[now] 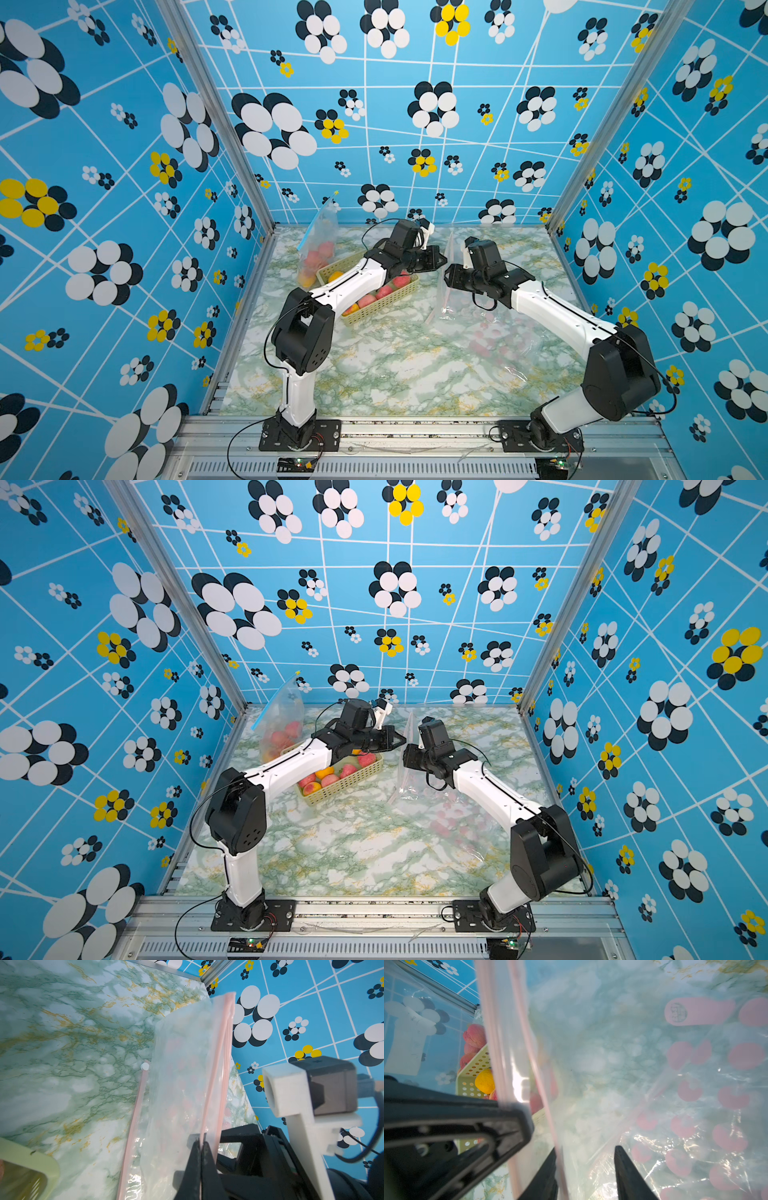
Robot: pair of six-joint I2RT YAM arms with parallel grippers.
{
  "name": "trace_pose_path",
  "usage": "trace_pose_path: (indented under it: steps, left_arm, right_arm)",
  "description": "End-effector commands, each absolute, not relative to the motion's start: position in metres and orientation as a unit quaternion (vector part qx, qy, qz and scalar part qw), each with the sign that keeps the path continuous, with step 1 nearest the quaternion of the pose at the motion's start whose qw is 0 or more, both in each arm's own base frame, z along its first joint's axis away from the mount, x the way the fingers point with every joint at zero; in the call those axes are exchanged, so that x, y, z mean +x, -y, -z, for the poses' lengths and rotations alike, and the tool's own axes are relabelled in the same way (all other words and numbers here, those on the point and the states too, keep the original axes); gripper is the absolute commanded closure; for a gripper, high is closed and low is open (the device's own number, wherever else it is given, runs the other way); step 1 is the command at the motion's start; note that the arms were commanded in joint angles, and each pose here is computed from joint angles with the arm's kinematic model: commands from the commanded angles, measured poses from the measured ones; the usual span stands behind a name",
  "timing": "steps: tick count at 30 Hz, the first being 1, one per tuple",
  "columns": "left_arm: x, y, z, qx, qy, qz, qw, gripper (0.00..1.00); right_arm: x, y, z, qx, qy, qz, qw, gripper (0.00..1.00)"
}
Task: Place the peach in a zip-top bag and seal the zipper
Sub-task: Open the zipper of the food storage bag at the center of the board.
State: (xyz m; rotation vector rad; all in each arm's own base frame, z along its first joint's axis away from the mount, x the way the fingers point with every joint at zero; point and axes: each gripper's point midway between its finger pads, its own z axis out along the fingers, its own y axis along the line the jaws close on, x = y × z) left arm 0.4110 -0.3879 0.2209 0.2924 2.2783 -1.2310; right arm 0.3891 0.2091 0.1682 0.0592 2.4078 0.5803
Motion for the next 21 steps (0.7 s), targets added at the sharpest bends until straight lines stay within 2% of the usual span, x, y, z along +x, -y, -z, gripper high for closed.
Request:
trace_pose_path:
  steps: [1, 3, 6, 8, 13, 21]
  left_arm:
    - [0.406, 0.386, -0.24, 0.108, -0.835, 0.46, 0.283, 1.0]
    - [0.406, 0.383, -0.24, 0.104, -0.837, 0.454, 0.288, 1.0]
    - [0.408, 0.375, -0.239, 0.098, -0.842, 0.437, 0.301, 1.0]
    - [0.411, 0.369, -0.233, 0.096, -0.849, 0.418, 0.308, 1.0]
    - [0.416, 0.351, -0.21, 0.086, -0.876, 0.356, 0.314, 1.0]
    - [0.424, 0.327, -0.184, 0.077, -0.902, 0.273, 0.325, 1.0]
  right_arm:
    - [0.396, -0.216, -0.168, 0.043, -0.915, -0.229, 0.33, 0.63]
    - [0.397, -0.214, -0.165, 0.052, -0.917, -0.217, 0.331, 0.69]
    - [0.395, -0.203, -0.161, 0.065, -0.926, -0.174, 0.329, 0.9]
    - [0.391, -0.191, -0.162, 0.071, -0.932, -0.129, 0.331, 1.0]
    - [0.379, -0.162, -0.174, 0.092, -0.937, -0.053, 0.332, 1.0]
    - [0.359, -0.15, -0.208, 0.062, -0.944, -0.013, 0.323, 1.0]
